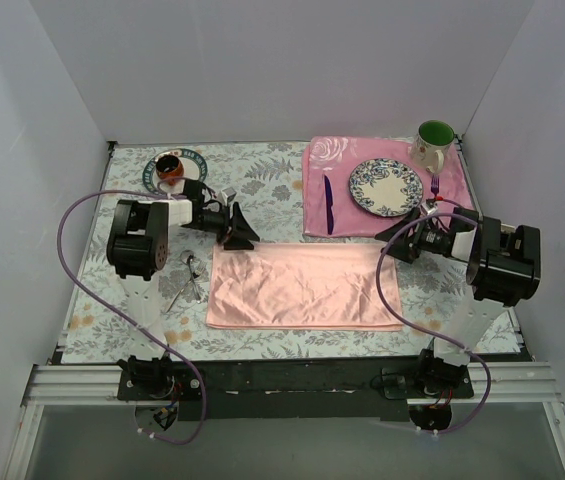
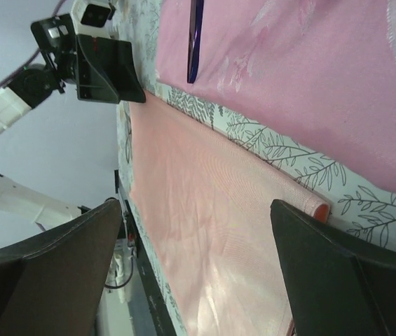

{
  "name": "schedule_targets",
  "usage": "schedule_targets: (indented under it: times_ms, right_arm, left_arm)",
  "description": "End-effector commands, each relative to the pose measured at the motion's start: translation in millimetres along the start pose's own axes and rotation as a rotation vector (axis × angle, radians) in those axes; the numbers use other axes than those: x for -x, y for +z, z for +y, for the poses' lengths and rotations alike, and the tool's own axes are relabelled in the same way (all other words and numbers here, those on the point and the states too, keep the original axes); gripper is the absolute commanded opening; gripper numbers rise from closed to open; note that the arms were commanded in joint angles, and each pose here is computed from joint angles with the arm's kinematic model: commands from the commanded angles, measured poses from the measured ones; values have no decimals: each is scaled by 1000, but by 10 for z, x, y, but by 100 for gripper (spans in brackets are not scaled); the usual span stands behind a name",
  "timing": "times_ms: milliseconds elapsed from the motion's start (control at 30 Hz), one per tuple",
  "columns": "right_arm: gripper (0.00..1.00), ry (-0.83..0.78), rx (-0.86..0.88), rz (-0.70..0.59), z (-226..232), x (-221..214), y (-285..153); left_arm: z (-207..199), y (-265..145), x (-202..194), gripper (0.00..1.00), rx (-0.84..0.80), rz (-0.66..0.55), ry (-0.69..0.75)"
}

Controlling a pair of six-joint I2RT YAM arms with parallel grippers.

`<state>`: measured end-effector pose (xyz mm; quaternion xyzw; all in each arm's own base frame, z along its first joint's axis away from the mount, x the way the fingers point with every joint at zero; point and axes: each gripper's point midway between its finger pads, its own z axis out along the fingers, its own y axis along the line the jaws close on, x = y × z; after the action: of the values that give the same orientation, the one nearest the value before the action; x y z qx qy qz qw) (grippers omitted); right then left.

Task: Fold the napkin into a case and place the utensils inside
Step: Smooth out the rectangle-folded napkin from the folded napkin.

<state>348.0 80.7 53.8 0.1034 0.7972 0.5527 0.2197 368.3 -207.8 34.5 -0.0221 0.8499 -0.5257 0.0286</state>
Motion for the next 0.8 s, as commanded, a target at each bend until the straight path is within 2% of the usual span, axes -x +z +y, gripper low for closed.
schedule_targets:
  times_ms: [0, 133, 200, 233, 267, 333, 367, 433, 567, 633, 767]
  right_arm:
    - [96, -72, -66, 35, -10, -123, -45]
    - [93, -159, -84, 88, 214, -190, -158]
    - [89, -292, -107, 107, 247, -122, -188]
    - [84, -283, -127, 131, 266, -180, -232]
    - [81, -365, -133, 136, 298, -114, -249]
    - [77, -411, -150, 150, 369, -97, -285]
    - [71, -432, -151, 171, 436, -112, -280]
    - [63, -505, -182, 184, 492, -88, -278]
    - [57, -645, -261, 262, 491, -185, -160]
    - [49, -712, -301, 302, 435, -219, -103]
    - [40, -857, -386, 378, 372, -253, 133]
  left_arm:
    - [242, 94, 273, 48, 147, -32, 106]
    - [107, 102, 519, 47, 155, -36, 148]
    - [-80, 18, 629, 48, 153, -68, 215]
    - [-135, -21, 623, 48, 159, -69, 224]
    - [-184, -58, 615, 48, 163, -69, 247]
    - [-410, -201, 539, 48, 160, -83, 299]
    - [-406, -248, 429, 48, 176, -81, 309]
    - [-652, -443, 343, 49, 180, -127, 364]
    - [-561, -642, 45, 48, 234, -113, 271]
    - [-430, -700, -106, 48, 291, -70, 276]
    - [-240, -741, -239, 47, 382, -16, 300]
